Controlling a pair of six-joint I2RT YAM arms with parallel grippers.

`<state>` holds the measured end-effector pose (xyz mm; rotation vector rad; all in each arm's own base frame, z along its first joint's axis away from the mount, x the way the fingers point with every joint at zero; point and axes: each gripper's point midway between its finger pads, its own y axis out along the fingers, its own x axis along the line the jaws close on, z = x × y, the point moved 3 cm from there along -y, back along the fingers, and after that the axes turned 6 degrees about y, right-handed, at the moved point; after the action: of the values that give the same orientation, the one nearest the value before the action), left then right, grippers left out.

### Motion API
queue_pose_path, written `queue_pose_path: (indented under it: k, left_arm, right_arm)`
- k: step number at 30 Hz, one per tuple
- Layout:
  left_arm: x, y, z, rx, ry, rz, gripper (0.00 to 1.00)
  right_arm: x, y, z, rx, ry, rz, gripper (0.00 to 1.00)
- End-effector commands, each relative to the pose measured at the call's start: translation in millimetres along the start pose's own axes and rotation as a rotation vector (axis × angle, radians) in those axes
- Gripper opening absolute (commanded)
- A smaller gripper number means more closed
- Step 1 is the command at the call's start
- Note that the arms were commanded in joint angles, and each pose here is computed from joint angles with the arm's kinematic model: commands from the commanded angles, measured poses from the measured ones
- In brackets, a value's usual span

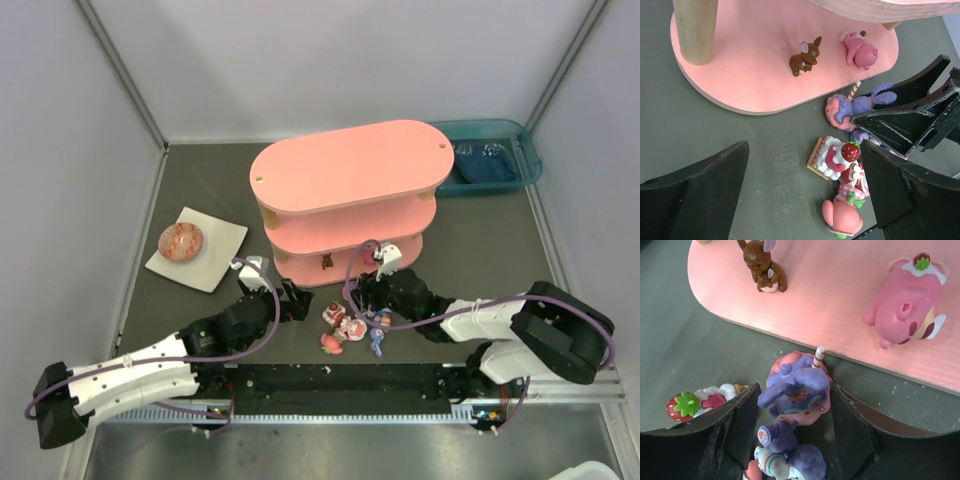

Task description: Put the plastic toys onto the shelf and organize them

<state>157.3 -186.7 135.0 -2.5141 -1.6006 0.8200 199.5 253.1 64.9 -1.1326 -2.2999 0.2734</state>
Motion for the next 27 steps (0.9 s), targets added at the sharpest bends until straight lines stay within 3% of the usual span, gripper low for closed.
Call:
queue_pose_path:
  k: [1, 11, 17, 19, 27]
  left_arm:
    - [-2, 1, -5, -0.032, -0.005, 0.011, 0.99]
    - [0, 3, -5, -0.042, -0.009, -0.006, 0.99]
    - [0, 4, -7, -0.065, -0.019, -0.002, 0.99]
    - [0, 4, -7, -0.067, -0.017, -0.003, 0.99]
    - [1, 5, -6, -0.062, -0.011, -0.009, 0.99]
  right_arm:
    - [15, 7, -20, -0.067, 0.024, -0.034, 0.57]
    - [9, 9, -15, -0.056, 0.019, -0.005, 0.42]
    - [11, 9, -14, -0.048, 0.012, -0.016, 0.26]
    - [11, 8, -14, -0.043, 0.007, -0.022, 0.15]
    - [17, -5, -21, -0.033, -0.015, -0.047, 0.03]
